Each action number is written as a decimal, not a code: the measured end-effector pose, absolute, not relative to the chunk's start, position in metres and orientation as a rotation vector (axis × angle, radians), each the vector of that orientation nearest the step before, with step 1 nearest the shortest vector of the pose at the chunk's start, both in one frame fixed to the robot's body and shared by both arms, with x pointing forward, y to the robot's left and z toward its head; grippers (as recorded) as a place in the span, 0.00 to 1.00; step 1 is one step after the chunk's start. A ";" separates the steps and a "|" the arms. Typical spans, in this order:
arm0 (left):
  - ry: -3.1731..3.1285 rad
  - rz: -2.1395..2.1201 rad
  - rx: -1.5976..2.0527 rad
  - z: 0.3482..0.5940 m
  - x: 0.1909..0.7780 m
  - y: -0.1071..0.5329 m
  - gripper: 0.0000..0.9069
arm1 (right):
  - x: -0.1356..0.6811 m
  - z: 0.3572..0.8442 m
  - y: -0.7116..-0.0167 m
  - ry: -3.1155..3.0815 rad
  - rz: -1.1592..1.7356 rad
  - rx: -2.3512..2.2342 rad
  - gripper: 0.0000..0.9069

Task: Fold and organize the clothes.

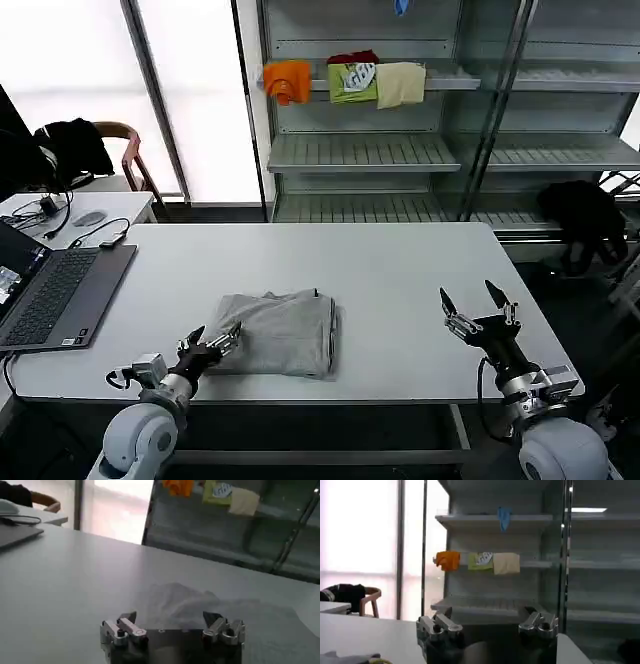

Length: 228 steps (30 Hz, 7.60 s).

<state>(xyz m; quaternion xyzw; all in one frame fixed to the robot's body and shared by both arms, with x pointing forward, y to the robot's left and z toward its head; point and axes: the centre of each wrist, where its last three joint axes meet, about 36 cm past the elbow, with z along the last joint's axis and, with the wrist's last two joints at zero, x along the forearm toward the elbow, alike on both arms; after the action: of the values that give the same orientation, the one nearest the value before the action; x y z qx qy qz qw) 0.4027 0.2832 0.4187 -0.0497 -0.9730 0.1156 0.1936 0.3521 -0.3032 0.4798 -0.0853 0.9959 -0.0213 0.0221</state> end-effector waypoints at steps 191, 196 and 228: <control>-3.033 -0.171 -0.200 0.443 0.309 0.266 1.00 | 0.316 0.456 -0.349 3.105 -0.111 0.160 1.00; -3.085 -0.158 -0.152 0.441 0.308 0.275 1.00 | 0.292 0.452 -0.350 3.064 -0.138 0.170 1.00; -3.131 -0.147 -0.072 0.425 0.303 0.287 1.00 | 0.261 0.439 -0.334 3.000 -0.165 0.172 1.00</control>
<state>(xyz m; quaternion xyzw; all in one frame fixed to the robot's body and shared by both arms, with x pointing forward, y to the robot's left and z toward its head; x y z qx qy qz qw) 0.3026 0.2866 0.4252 -0.0229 -0.9986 -0.0468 0.0030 0.2608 -0.3343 0.4393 0.0571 0.9947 -0.0546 0.0661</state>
